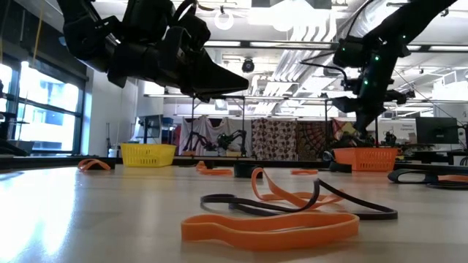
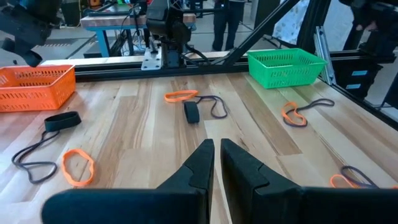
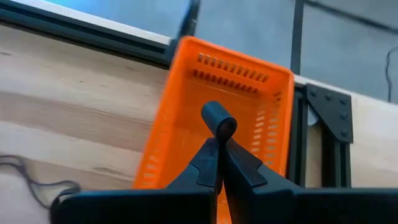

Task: Sort rubber bands into baskets
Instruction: Put the black rubber band into the orange bin, then put the purple rubber band into the yellow bin

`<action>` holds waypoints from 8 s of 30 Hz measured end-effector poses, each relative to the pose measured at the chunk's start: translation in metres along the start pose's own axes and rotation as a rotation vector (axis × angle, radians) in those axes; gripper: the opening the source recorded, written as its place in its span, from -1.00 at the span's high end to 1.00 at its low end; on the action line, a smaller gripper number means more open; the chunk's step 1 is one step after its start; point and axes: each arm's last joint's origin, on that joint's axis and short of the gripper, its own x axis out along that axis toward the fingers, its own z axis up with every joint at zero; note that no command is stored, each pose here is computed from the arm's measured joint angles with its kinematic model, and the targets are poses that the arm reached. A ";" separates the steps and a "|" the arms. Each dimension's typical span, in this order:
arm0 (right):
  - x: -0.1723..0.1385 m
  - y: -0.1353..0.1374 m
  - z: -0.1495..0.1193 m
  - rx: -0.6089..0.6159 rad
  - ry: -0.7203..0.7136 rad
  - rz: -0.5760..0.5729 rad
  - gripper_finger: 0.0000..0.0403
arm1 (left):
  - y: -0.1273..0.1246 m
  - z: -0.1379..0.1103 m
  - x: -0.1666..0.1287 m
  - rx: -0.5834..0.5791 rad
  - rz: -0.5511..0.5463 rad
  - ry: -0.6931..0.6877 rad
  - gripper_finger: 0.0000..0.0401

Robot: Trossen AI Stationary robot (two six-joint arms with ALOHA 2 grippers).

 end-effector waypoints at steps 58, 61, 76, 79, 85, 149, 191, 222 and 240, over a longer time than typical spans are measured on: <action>0.098 0.001 0.045 -0.172 0.546 0.009 0.21 | 0.000 0.000 0.000 0.009 0.000 -0.002 0.91; 0.085 -0.002 0.053 -0.188 0.528 0.018 0.23 | 0.000 0.000 0.000 0.009 0.000 -0.002 0.91; -0.032 -0.002 0.072 -0.180 0.187 0.135 0.97 | 0.000 0.000 0.000 0.026 0.000 -0.002 0.91; -0.052 0.009 0.068 -0.223 0.121 0.187 0.96 | 0.000 0.000 0.000 0.026 0.000 -0.001 0.91; -0.080 0.035 0.064 -0.294 -0.028 0.307 0.99 | 0.000 0.000 0.000 0.027 0.000 0.002 0.91; -0.138 0.131 -0.125 -0.564 -0.610 0.866 1.00 | -0.054 0.030 -0.137 -0.288 0.020 0.706 0.91; -0.132 0.149 -0.133 -0.588 -0.586 0.961 1.00 | -0.074 -0.034 -0.141 -0.384 0.220 1.452 0.80; -0.131 0.149 -0.133 -0.632 -0.598 0.946 1.00 | -0.077 -0.050 -0.127 -0.333 0.272 1.496 0.36; -0.131 0.149 -0.134 -0.639 -0.593 0.940 1.00 | -0.078 -0.051 -0.128 -0.329 0.224 1.514 0.98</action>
